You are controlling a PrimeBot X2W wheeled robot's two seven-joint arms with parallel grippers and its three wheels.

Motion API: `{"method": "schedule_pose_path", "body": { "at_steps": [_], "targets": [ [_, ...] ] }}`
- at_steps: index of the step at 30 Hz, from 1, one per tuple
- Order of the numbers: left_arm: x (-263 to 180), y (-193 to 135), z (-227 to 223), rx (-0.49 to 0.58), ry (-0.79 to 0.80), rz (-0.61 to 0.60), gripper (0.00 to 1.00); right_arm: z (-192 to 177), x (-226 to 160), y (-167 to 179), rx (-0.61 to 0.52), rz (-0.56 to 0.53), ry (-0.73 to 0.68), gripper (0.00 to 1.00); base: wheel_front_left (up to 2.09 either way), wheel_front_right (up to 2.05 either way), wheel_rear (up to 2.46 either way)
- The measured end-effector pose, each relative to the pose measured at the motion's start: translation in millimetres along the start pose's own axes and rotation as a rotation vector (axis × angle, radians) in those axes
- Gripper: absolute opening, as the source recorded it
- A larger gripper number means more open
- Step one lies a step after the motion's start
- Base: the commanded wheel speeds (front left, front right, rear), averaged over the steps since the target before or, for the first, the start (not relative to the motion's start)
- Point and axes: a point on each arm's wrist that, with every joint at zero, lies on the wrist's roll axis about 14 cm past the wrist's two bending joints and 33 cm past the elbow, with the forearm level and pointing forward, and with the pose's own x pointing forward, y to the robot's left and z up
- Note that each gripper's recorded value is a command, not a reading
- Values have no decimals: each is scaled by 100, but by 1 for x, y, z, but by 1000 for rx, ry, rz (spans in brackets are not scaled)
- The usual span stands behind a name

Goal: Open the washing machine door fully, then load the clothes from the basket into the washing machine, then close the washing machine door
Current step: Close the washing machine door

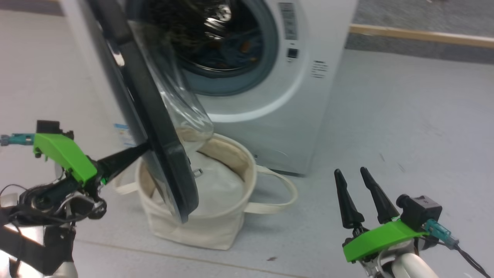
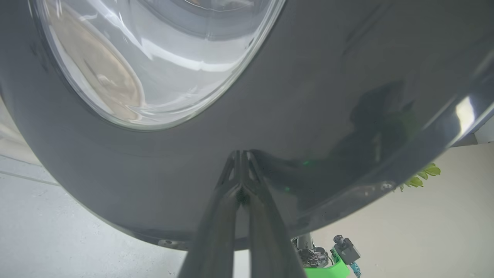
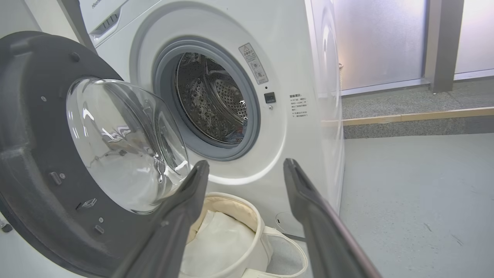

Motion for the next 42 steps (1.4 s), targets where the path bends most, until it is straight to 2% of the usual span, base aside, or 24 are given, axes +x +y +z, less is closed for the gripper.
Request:
{"method": "schedule_pose_path", "body": {
  "at_steps": [10, 20, 24, 29, 30, 31, 35, 36, 37, 39, 41, 42],
  "targets": [
    [84, -18, 1, 21, -6, -32, 0, 30, -41, -63, -47, -218, -78, 100, 0, 0, 0],
    [174, -53, 13, 54, -55, -110, 0, 47, -87, -109, -82, -417, -111, 100, 0, 0, 0],
    [197, -49, 4, 64, -29, -112, 0, 42, -94, -119, -81, -453, -95, 100, 0, 0, 0],
    [187, -35, 5, 99, -42, -79, 0, 35, -79, -109, -68, -402, -79, 100, 0, 0, 0],
    [187, -35, 5, 99, -42, -79, 29, 35, -79, -109, -68, -402, -79, 100, 0, 0, 0],
    [176, -30, 10, 115, -73, -66, 100, 32, -69, -101, -62, -363, -72, 100, 0, 0, 0],
    [155, -16, 16, 152, -126, -31, 100, 26, -54, -89, -53, -302, -59, 100, 0, 0, 0],
    [147, -10, 19, 197, -152, -7, 100, 25, -49, -85, -52, -284, -56, 100, 0, 0, 0],
    [128, 0, 26, 316, -220, 46, 100, 22, -40, -77, -49, -247, -51, 100, 0, 0, 0],
    [105, 2, 39, 467, -337, 80, 100, 20, -31, -69, -46, -211, -47, 100, 0, 0, 0],
    [80, 2, 47, 749, -432, 124, 100, 19, -22, -62, -44, -177, -43, 100, 0, 0, 0],
    [69, 8, 47, 820, -459, 143, 100, 18, -19, -58, -44, -162, -41, 100, 0, 0, 0]
  ]
}}
